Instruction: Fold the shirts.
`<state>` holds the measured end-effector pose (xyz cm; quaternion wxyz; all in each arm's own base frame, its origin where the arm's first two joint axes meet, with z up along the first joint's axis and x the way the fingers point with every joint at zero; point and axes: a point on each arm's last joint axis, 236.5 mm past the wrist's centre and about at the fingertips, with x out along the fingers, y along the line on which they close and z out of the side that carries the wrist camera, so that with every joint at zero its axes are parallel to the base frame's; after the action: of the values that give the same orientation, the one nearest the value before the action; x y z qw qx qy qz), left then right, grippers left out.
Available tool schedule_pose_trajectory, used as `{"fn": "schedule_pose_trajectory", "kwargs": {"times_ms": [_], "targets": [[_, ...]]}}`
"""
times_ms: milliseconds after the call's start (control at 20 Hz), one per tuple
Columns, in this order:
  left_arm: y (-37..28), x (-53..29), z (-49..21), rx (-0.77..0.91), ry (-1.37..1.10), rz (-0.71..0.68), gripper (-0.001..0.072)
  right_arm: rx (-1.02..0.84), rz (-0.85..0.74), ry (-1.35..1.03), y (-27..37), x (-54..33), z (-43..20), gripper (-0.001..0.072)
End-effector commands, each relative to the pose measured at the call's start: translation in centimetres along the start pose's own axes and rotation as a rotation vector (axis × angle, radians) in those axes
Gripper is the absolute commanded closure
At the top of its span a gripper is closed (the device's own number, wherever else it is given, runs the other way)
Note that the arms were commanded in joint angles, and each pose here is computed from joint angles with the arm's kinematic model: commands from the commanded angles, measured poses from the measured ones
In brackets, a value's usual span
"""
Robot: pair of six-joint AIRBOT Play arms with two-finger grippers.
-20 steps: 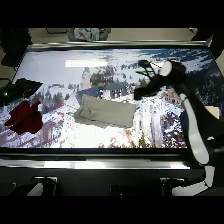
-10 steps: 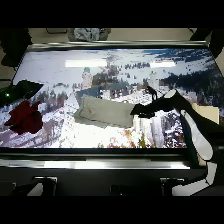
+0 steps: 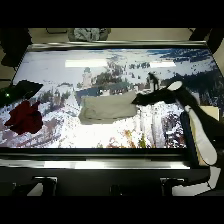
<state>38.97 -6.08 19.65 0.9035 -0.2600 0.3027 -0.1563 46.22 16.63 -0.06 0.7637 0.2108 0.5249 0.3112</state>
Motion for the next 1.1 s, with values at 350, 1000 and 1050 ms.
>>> {"fn": "schedule_pose_trajectory", "kwargs": {"times_ms": [350,1000,1050], "targets": [[0.0,0.0,0.0,0.000,-0.001,0.000,0.0676,0.094,-0.345,-0.416,-6.8,-32.1,6.2,0.0669],[0.1,0.0,0.3,0.001,-0.013,0.004,0.0676,0.280,-0.511,-0.553,-6.8,-45.9,-2.5,0.0668],[0.1,0.0,0.5,0.002,-0.019,0.005,0.0676,0.280,-0.516,-0.566,-6.5,-46.4,-2.7,0.0668]]}}
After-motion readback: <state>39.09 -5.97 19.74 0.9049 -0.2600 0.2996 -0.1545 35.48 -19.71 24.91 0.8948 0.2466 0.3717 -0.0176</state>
